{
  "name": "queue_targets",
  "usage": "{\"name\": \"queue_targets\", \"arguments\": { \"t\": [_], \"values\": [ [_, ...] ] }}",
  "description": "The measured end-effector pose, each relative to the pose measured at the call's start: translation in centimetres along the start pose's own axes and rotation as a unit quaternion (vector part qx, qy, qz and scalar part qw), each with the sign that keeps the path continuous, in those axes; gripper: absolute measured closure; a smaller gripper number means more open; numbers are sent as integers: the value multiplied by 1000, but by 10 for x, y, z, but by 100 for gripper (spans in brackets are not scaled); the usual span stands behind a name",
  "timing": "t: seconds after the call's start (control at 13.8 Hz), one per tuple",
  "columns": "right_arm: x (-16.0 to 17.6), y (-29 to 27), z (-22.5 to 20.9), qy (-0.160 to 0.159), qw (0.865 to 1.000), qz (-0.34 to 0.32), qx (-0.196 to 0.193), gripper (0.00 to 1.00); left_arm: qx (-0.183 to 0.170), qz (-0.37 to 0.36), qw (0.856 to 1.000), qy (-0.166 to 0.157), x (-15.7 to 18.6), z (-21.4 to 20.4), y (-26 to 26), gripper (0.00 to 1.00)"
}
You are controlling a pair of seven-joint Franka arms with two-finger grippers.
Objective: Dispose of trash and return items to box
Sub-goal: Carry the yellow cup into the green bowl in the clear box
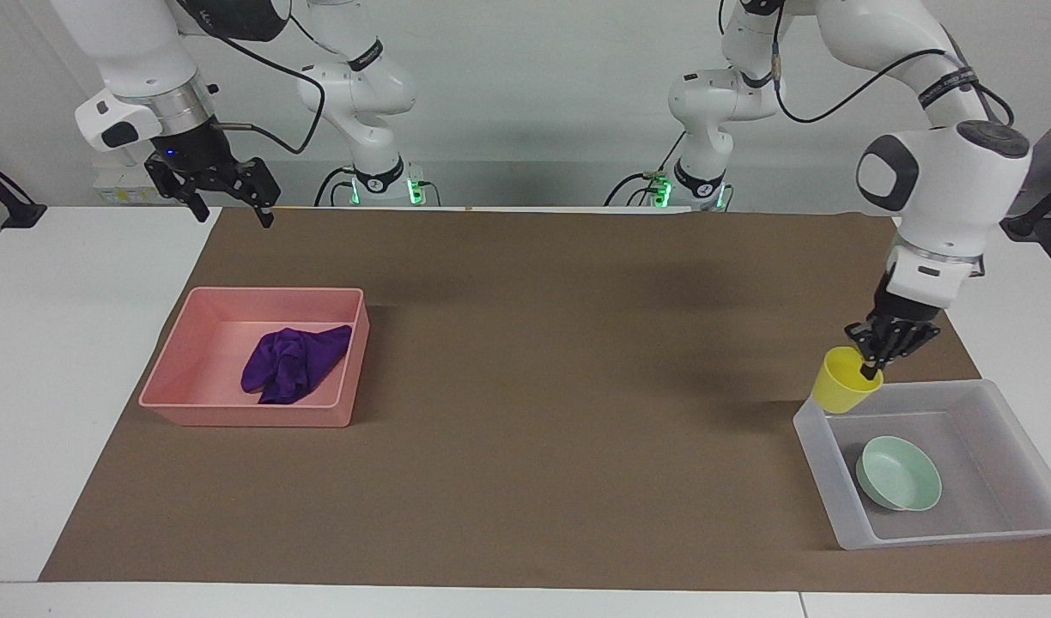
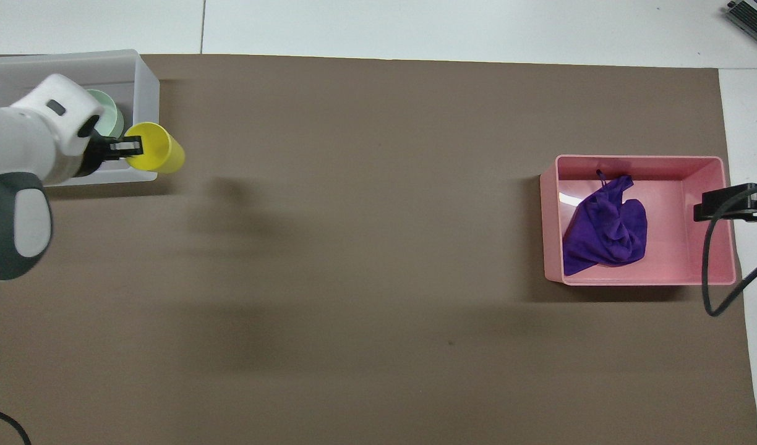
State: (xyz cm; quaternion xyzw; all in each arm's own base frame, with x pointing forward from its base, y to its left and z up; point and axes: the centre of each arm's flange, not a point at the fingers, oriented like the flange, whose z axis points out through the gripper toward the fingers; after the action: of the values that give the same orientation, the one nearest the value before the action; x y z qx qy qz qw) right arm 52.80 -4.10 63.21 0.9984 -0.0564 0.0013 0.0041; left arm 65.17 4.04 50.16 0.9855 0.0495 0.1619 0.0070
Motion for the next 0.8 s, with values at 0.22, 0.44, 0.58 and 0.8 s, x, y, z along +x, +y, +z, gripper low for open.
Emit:
{"name": "queue_targets", "arguments": {
  "t": [0.22,0.44,0.58,0.8],
  "values": [
    [-2,-5,-11,-3,1000,-4,0,0,5,-11,1000,-18,30,18,-44,97],
    [-1,-8,-12,-2,1000,-7,-1,0,1,-18,999,-30,54,56,-65,97],
    [0,-9,-10,-5,1000,-7,-1,0,-1,-20,999,-42,57,86,-73,97],
    [0,-9,-8,-7,1000,0,0,0,-9,-19,999,-47,54,115,-77,97]
  ]
}}
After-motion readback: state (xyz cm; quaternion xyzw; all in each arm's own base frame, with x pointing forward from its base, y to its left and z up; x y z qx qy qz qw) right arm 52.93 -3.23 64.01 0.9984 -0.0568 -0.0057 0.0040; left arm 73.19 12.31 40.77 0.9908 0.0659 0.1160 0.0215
